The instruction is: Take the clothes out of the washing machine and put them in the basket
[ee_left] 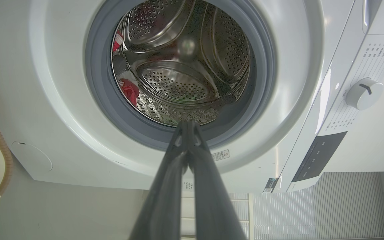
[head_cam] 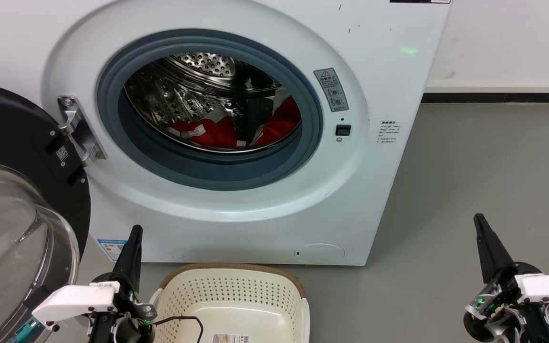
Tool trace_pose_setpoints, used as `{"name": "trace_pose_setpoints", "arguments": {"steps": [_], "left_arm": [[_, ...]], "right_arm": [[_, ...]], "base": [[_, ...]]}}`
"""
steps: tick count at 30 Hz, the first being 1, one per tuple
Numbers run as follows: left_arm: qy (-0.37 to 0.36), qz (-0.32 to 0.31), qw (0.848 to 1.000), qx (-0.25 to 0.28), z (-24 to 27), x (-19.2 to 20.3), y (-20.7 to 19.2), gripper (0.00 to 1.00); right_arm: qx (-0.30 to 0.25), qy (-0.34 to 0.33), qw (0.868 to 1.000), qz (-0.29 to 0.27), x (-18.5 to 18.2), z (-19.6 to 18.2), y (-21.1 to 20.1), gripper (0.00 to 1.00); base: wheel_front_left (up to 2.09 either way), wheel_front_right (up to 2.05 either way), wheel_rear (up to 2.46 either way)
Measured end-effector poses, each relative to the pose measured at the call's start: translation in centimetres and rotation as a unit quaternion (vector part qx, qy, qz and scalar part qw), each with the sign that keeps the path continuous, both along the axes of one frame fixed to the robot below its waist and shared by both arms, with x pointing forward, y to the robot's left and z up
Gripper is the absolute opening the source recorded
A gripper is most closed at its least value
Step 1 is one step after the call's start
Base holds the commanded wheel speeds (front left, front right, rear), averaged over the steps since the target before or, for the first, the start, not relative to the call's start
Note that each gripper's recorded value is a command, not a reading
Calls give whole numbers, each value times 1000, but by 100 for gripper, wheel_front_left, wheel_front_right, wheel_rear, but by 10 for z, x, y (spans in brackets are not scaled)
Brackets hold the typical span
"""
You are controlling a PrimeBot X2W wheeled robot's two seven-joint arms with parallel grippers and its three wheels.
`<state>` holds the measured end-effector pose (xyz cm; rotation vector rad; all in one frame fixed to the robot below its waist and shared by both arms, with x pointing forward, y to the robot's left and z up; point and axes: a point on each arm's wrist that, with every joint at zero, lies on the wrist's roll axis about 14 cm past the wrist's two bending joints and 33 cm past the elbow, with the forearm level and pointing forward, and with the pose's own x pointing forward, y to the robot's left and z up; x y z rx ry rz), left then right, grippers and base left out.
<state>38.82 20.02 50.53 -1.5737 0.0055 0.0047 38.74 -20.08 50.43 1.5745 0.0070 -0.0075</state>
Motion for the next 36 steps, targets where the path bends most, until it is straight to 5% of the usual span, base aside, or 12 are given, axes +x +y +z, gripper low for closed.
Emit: {"name": "trace_pose_setpoints", "arguments": {"steps": [27,28,36], "left_arm": [[0,0,1000,0,0,0,0,0],[4,0,1000,0,-3,-1,0,100],[36,9,999,6,-24,-12,1,100]], "right_arm": [[0,0,1000,0,0,0,0,0],[0,4,1000,0,-1,-3,0,100],[-4,40,999,-12,-13,-27,-4,100]], "base": [[0,0,0],[0,0,0],[0,0,0]]}}
